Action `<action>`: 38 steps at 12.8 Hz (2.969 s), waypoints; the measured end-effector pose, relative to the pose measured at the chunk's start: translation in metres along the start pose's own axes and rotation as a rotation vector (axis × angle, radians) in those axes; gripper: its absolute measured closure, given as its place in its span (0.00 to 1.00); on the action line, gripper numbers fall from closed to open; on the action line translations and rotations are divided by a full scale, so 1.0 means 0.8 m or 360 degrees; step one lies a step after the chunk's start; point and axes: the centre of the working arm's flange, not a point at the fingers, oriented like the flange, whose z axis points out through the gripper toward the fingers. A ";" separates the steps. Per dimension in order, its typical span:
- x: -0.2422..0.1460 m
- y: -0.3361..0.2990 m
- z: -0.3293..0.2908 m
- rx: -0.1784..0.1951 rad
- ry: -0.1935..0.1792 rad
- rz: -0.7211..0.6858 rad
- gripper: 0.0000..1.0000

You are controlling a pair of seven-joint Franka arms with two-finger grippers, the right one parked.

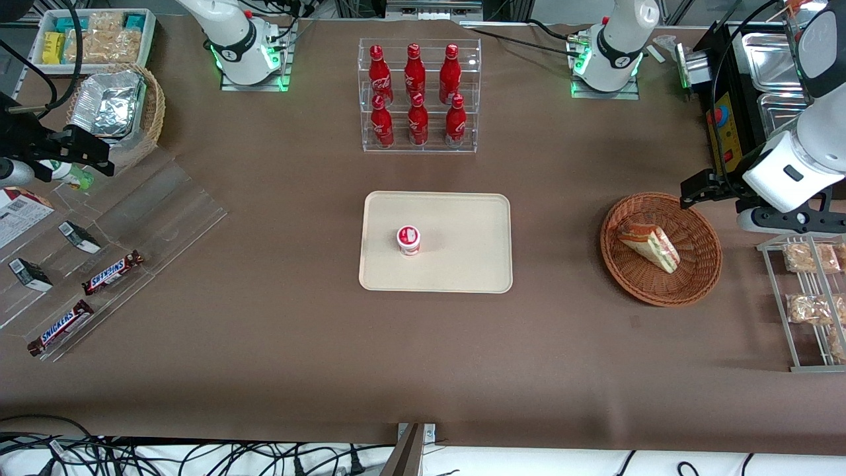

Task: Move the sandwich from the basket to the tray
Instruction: 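Lower the open left gripper over the wrapped sandwich in the wicker basket, then close the left gripper on the sandwich and lift it from the basket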

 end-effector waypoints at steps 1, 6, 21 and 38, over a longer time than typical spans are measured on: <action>0.001 0.000 0.002 0.0003 -0.0004 0.0000 0.00; 0.002 -0.007 0.005 0.0023 -0.0011 -0.0008 0.00; -0.001 -0.089 0.242 0.0040 0.0055 -0.0830 0.00; -0.046 -0.068 0.372 0.0080 0.0155 -0.1401 0.00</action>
